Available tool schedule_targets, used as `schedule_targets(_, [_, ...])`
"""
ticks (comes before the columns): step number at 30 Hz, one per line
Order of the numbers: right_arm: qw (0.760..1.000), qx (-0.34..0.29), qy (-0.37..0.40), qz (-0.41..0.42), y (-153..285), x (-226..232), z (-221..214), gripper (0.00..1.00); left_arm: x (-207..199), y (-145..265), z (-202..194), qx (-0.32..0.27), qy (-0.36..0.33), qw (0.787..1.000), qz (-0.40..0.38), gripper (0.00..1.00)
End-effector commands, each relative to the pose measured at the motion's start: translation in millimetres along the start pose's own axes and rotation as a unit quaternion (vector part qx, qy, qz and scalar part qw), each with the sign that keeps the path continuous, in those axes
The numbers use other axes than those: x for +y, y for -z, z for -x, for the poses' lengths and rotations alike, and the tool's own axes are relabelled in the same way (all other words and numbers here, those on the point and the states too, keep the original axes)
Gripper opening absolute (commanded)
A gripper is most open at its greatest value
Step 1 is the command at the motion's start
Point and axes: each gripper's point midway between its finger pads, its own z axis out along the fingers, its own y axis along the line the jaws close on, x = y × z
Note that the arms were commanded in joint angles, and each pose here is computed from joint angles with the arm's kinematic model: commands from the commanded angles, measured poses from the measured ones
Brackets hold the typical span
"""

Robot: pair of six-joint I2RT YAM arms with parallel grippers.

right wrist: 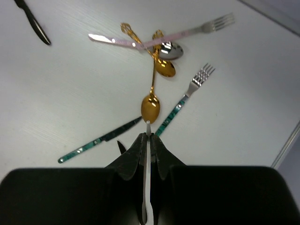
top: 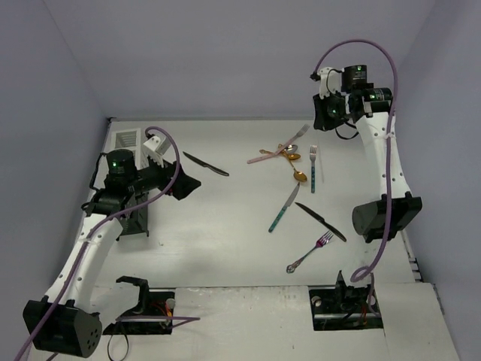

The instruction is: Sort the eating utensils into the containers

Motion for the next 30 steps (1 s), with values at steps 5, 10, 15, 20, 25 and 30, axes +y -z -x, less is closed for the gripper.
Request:
schedule_targets(5, [0.984,-0.118,0.013,0.13,61,84,54,0.0,-69,-24,66,-0.077,-0.004,0.987,-0.14,0.84])
schedule_targets(10, [0.973,-0.126,0.023,0.193,64,118,61,0.0,-112,-52,73,-0.066,-0.073,0.978,-0.186,0.85])
schedule_targets(15, [0.96,-0.123,0.027,0.251,65,147,60,0.0,-119,-85,79,-0.053,-0.077,0.976,-0.198,0.85])
schedule_targets(20, [0.948,-0.122,0.034,0.293,69,169,60,0.0,-135,-111,92,-0.052,-0.085,0.97,-0.223,0.85])
schedule_targets(25, [0.939,-0.12,0.045,0.32,74,189,58,0.0,-145,-134,97,-0.045,-0.096,0.967,-0.23,0.84])
schedule_targets(30, [0.932,-0.119,0.046,0.338,79,199,55,0.0,-150,-146,105,-0.049,-0.101,0.966,-0.232,0.84])
